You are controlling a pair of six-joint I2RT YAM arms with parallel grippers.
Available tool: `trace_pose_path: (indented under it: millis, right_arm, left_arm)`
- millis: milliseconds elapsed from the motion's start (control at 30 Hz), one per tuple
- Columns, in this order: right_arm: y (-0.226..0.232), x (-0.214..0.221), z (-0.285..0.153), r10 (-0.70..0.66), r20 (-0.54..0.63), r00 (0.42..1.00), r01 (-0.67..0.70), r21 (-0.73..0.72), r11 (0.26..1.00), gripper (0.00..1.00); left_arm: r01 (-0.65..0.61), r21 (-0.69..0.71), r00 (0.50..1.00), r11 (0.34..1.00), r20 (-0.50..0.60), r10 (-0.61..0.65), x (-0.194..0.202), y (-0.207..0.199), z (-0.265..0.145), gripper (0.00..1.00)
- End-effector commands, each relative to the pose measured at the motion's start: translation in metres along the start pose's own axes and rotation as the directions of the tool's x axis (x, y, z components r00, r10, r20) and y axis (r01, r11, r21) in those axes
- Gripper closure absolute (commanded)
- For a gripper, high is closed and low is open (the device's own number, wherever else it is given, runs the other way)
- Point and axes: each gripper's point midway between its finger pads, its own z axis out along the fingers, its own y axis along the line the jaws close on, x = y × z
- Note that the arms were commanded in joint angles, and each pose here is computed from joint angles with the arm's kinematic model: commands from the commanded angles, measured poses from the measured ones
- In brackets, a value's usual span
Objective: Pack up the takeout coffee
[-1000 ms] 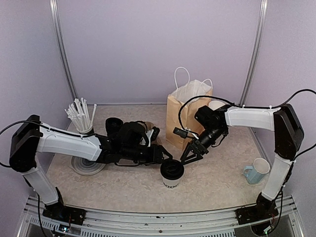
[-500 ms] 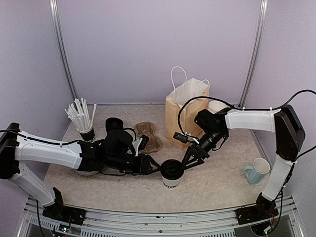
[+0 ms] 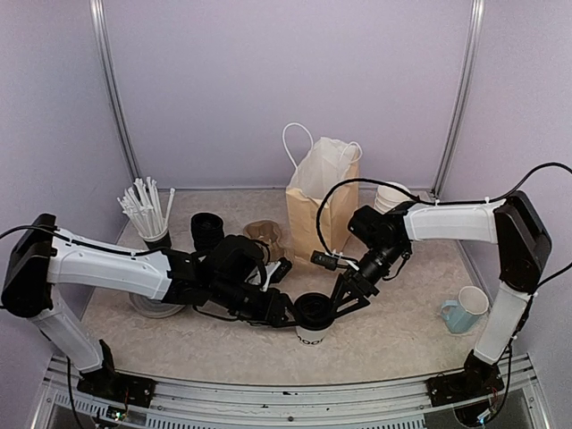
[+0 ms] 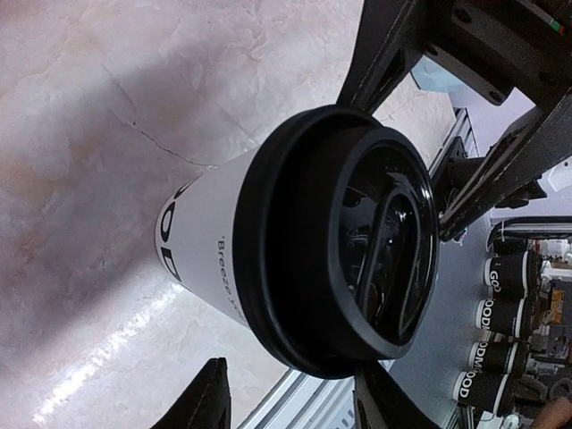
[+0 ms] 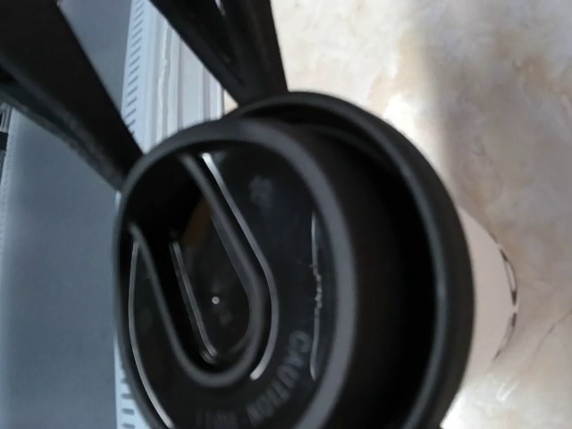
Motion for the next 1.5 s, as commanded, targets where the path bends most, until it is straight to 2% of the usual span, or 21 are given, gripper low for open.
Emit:
trace_pose_path:
  millis: [0, 233, 467, 633, 800, 933, 1267, 1467]
  right_arm:
    - [0.017, 0.007, 0.007, -0.025, -0.019, 1.000, 0.024, -0.039, 0.999, 0.40]
    - [0.010, -0.001, -0.006, -0.024, 0.002, 1.000, 0.024, -0.010, 1.000, 0.40]
    - [0.004, -0.019, -0.022, -0.084, 0.026, 0.996, 0.082, 0.059, 0.995, 0.35]
    - [0.010, -0.015, -0.024, -0.077, 0.006, 0.997, 0.076, 0.045, 0.996, 0.35]
    - [0.005, -0.006, -0.028, -0.061, -0.013, 0.998, 0.062, 0.107, 0.992, 0.34]
    - [-0.002, 0.004, -0.029, -0.022, -0.018, 1.000, 0.024, 0.114, 0.993, 0.35]
    - [0.004, -0.005, -0.048, -0.079, 0.006, 0.997, 0.077, 0.169, 0.983, 0.33]
    - [0.001, 0.001, -0.048, -0.046, 0.002, 0.999, 0.045, 0.162, 0.986, 0.35]
  left_arm:
    - [-0.023, -0.024, 1.000, 0.999, 0.018, 0.024, -0.014, 0.003, 0.007, 0.54]
    - [0.023, -0.073, 0.999, 0.997, 0.043, -0.020, -0.024, 0.023, 0.002, 0.54]
    - [0.031, -0.081, 0.999, 0.996, 0.020, -0.029, -0.024, 0.031, 0.009, 0.54]
    - [0.019, -0.069, 0.999, 0.997, 0.046, -0.016, -0.035, 0.024, 0.006, 0.54]
    - [0.002, -0.033, 0.997, 0.999, 0.075, 0.000, -0.047, 0.010, 0.003, 0.54]
    - [0.005, -0.026, 0.998, 1.000, 0.063, -0.003, -0.049, 0.010, 0.009, 0.54]
    - [-0.018, 0.010, 0.996, 1.000, 0.082, 0.018, -0.062, -0.005, 0.007, 0.54]
    - [-0.009, 0.010, 0.997, 1.000, 0.078, 0.008, -0.062, -0.004, 0.009, 0.54]
